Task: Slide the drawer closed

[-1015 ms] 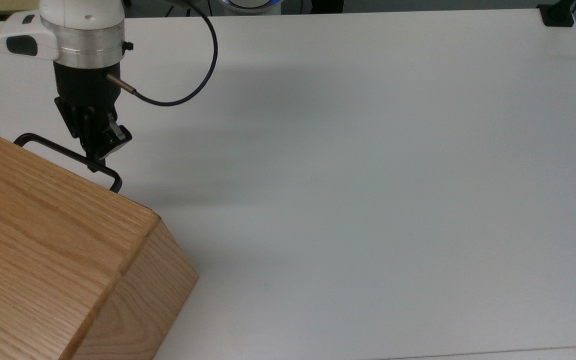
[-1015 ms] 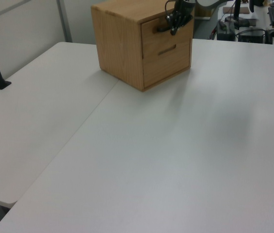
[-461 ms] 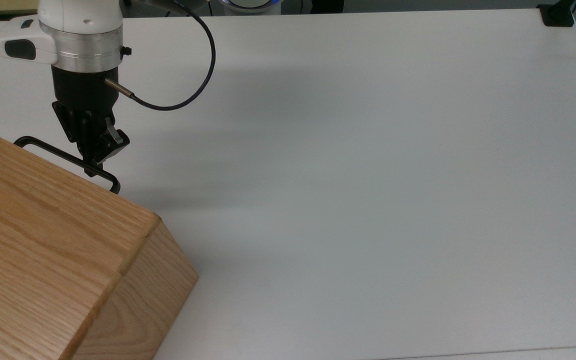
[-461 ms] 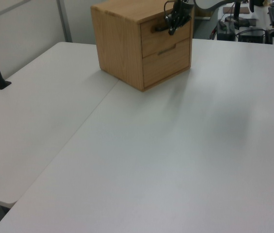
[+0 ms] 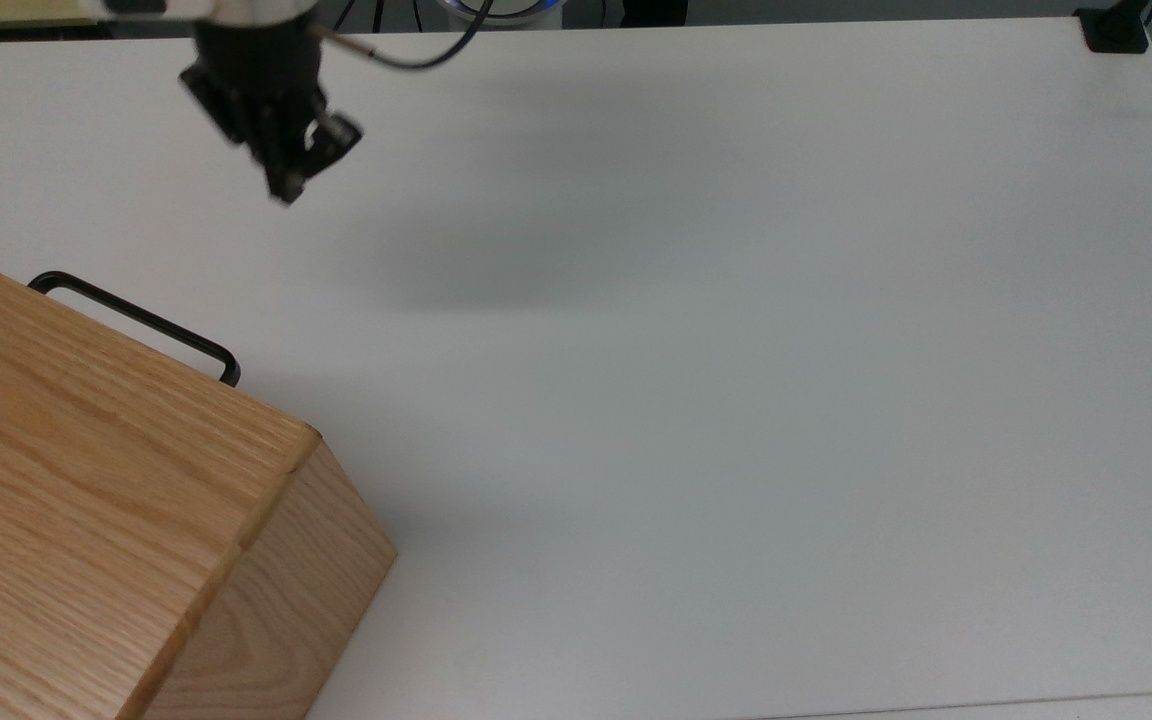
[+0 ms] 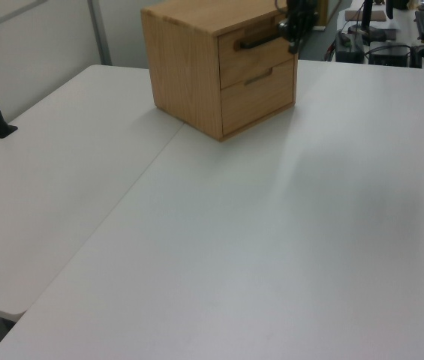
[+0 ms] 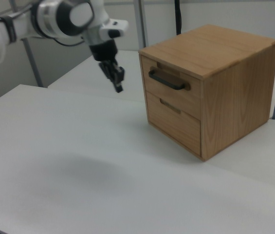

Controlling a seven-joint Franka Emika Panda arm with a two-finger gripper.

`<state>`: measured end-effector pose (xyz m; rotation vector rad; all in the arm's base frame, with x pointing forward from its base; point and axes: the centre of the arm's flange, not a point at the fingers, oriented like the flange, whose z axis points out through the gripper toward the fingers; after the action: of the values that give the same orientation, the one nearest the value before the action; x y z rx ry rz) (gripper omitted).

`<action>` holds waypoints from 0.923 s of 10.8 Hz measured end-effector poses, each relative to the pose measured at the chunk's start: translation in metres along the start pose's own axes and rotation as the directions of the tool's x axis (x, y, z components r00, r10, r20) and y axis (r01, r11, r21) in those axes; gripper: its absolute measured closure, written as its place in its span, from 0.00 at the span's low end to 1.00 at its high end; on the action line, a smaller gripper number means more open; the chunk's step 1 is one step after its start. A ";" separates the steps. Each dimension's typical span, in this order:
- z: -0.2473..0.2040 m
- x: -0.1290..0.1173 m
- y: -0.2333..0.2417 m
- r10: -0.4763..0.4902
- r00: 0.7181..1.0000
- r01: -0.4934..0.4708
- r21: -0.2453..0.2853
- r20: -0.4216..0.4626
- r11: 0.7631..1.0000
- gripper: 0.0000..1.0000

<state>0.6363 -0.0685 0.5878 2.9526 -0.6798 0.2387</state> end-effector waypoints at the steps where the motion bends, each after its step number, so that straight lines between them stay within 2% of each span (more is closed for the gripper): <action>1: -0.016 -0.016 -0.002 -0.019 0.999 0.020 -0.012 0.043 1.000 0.91; 3: -0.036 -0.040 -0.007 -0.038 0.993 0.039 -0.008 0.112 0.999 0.65; 7: -0.049 -0.088 -0.049 -0.137 0.981 0.137 0.010 0.137 0.991 0.04; 8: -0.052 -0.099 -0.057 -0.158 0.981 0.157 0.018 0.115 0.987 0.00; 10: -0.055 -0.099 -0.055 -0.192 0.980 0.190 0.038 0.058 0.981 0.00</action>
<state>0.5651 0.0303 0.6212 3.0401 -0.3981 0.1436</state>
